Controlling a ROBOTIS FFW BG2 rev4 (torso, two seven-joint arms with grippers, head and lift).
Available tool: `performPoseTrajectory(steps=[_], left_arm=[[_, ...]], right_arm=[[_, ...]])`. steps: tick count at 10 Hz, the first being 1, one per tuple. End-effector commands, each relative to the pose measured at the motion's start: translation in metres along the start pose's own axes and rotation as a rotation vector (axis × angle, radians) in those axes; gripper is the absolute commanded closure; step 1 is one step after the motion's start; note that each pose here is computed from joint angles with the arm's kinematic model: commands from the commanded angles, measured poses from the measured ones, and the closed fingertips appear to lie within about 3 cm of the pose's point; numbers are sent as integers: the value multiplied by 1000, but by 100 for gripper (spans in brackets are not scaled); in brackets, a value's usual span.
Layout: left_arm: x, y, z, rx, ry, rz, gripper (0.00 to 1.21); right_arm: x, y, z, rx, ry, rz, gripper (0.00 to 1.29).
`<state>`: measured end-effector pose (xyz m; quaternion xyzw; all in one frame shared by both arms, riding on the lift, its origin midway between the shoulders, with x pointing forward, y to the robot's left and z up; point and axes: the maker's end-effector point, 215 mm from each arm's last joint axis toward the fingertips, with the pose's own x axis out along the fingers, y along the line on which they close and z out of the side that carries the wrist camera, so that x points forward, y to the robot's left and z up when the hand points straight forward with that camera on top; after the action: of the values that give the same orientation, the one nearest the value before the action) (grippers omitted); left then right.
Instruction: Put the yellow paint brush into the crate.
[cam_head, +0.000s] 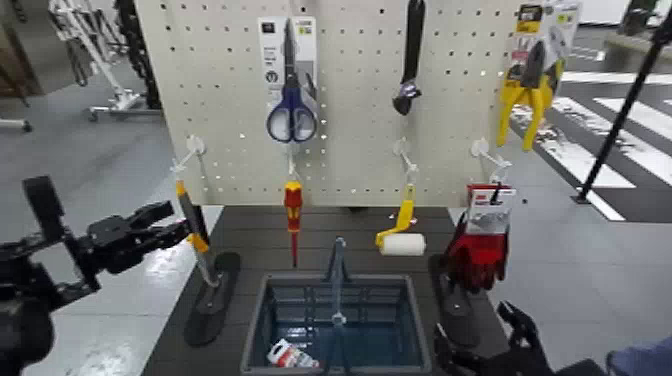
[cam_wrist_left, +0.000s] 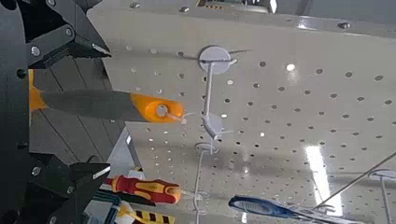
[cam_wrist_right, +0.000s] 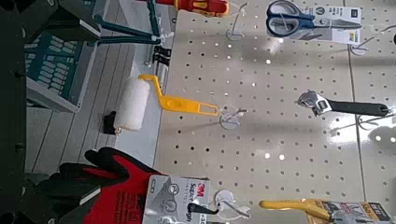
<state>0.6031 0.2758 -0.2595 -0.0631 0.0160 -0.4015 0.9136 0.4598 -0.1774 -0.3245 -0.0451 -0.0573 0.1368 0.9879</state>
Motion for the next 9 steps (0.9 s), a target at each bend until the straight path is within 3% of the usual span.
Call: performPoseTrajectory(steps=[1, 4, 5, 7, 9], left_arm=[[10, 2, -1, 9, 18, -14, 42], [27, -3, -6, 19, 44, -43, 43], [32, -6, -7, 23, 52, -53, 54], [34, -5, -5, 26, 59, -50, 99], [33, -4, -3, 31, 58, -47, 101]], right_arm=[[2, 2, -1, 6, 0, 9, 15], [4, 4, -2, 13, 1, 13, 15], [4, 5, -2, 13, 1, 17, 15], [4, 4, -2, 13, 1, 14, 15], [3, 4, -2, 14, 1, 16, 15]])
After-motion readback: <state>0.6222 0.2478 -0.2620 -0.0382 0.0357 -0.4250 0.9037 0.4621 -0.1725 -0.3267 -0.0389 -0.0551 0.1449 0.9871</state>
